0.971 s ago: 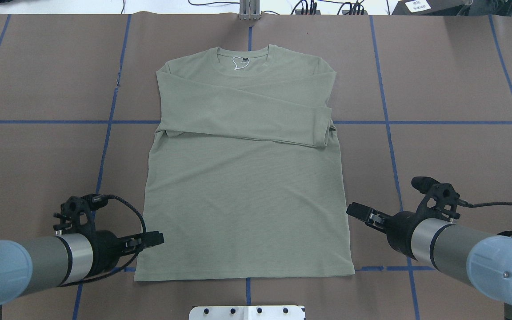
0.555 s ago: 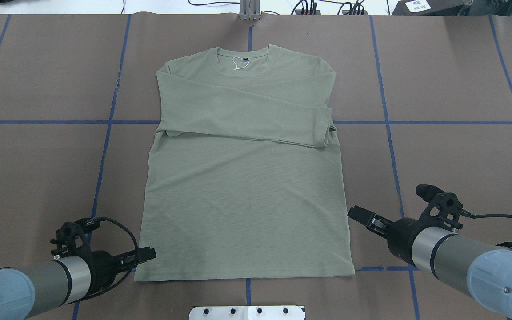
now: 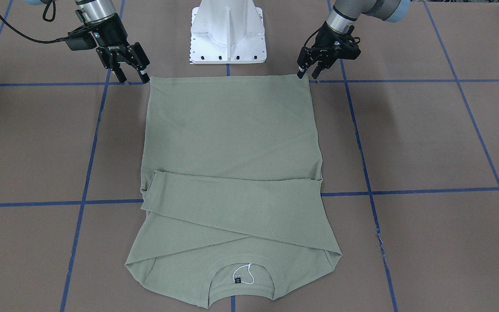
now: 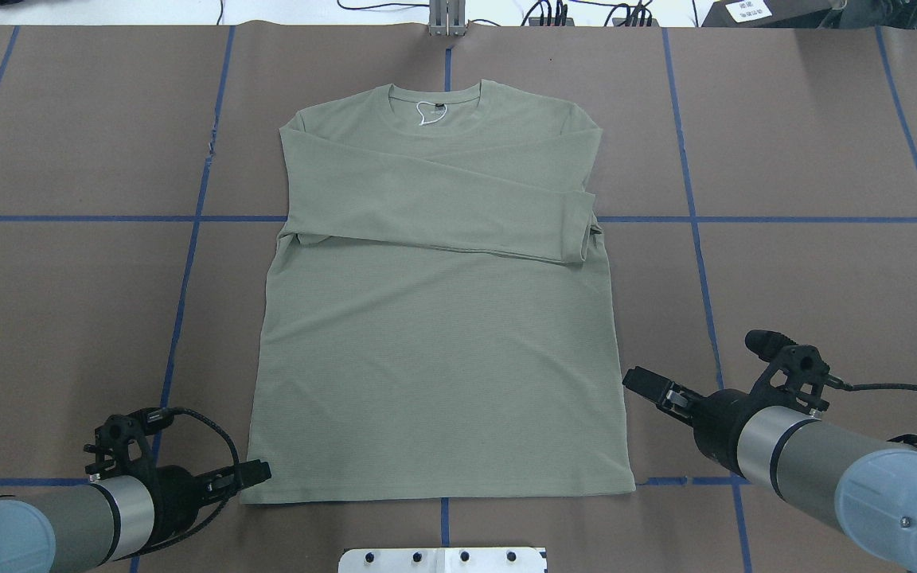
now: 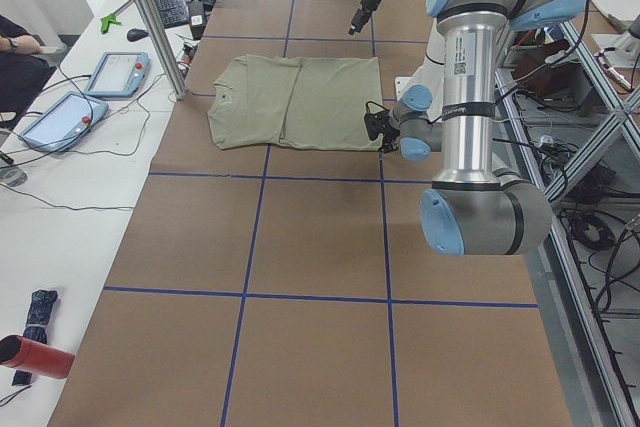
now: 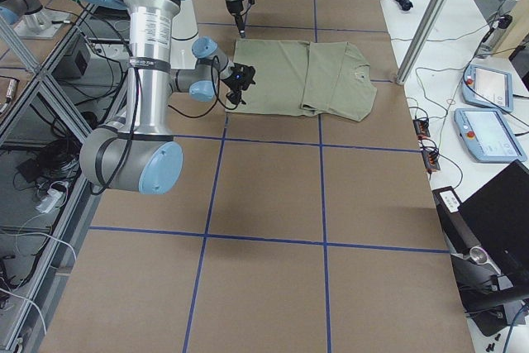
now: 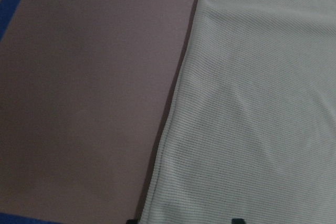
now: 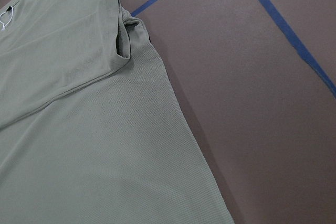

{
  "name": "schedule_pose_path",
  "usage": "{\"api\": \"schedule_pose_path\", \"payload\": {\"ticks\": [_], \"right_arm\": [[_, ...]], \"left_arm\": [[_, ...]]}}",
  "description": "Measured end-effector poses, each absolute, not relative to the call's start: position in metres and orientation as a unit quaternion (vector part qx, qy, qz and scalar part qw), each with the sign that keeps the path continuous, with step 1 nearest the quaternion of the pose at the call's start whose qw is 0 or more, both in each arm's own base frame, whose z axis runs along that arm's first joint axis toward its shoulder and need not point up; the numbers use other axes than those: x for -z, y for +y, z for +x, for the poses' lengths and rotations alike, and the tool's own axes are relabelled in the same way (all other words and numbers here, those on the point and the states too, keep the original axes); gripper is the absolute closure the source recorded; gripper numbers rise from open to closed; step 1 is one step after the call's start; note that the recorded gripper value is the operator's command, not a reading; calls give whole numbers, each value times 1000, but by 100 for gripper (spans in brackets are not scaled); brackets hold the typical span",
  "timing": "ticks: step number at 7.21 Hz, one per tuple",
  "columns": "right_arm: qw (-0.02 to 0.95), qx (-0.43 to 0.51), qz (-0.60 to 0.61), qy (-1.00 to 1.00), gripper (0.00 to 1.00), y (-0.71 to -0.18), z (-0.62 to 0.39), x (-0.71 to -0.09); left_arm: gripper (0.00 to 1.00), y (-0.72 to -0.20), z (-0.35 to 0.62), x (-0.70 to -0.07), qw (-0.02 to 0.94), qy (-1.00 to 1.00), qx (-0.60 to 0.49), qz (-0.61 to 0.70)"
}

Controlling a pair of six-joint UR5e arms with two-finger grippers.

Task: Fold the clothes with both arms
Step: 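Position both grippers at the hem corners, ready to grasp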

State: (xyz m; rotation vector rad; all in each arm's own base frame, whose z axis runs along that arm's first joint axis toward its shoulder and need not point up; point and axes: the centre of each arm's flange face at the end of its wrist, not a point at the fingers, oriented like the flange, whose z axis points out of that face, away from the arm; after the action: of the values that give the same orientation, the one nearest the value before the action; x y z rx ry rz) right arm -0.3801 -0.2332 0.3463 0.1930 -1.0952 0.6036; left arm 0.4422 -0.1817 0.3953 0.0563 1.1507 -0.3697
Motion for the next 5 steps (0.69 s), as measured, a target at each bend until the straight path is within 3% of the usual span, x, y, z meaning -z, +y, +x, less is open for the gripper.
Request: {"api": "schedule_pose_path", "payload": {"ticks": [5], "right_arm": [[805, -284, 94, -513, 1, -234, -381, -345]], "left_arm": [[36, -173, 451, -398, 826, 538, 166, 22]]}}
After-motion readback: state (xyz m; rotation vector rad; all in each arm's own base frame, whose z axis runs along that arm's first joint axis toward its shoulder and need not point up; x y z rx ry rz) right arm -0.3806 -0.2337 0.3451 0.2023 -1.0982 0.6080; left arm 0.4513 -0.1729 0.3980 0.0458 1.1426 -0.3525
